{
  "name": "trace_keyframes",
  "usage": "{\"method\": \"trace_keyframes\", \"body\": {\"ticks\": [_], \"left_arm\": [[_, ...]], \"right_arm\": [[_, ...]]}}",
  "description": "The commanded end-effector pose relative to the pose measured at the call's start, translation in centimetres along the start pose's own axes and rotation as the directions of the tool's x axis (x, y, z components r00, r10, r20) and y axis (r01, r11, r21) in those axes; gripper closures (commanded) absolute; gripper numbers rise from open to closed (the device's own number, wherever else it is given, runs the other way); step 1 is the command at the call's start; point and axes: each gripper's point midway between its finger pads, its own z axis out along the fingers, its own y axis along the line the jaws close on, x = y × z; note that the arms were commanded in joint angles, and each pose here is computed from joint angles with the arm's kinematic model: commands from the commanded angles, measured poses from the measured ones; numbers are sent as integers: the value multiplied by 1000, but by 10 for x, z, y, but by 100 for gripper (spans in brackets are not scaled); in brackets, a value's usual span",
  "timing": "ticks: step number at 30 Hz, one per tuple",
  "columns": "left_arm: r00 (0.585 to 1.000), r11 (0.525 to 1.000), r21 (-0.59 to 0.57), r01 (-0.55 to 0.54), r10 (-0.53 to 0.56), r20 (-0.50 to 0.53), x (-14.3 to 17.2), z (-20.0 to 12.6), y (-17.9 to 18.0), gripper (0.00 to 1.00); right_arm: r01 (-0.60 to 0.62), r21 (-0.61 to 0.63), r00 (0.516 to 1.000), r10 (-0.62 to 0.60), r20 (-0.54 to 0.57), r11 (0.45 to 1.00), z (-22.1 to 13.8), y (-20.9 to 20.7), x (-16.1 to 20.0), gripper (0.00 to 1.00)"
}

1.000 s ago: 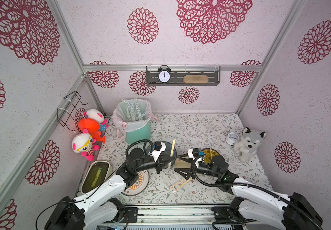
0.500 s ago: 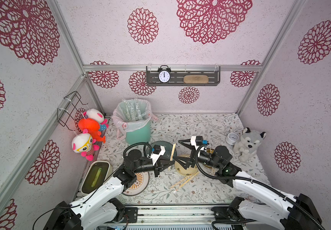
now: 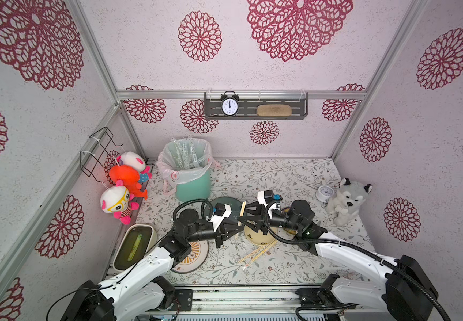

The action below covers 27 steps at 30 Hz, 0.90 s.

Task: Remove the packaging of disposable chopsticks
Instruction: Remove the packet bag from the disposable chopsticks.

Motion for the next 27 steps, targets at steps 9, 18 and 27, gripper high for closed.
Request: {"method": "trace_keyframes", "body": {"ticks": [9, 18, 27], "left_arm": [[1000, 1000, 15, -27, 27, 4, 2, -2, -5, 100], [1000, 999, 33, -17, 17, -6, 3, 1, -5, 100], [1000, 999, 36, -14, 14, -5, 3, 2, -5, 98]], "right_arm": [[51, -40, 997, -49, 57, 998, -5, 13, -21, 92], [35, -63, 999, -32, 37, 997, 0, 12, -16, 97], [49, -40, 996, -46, 72, 998, -9, 15, -19, 100]]}}
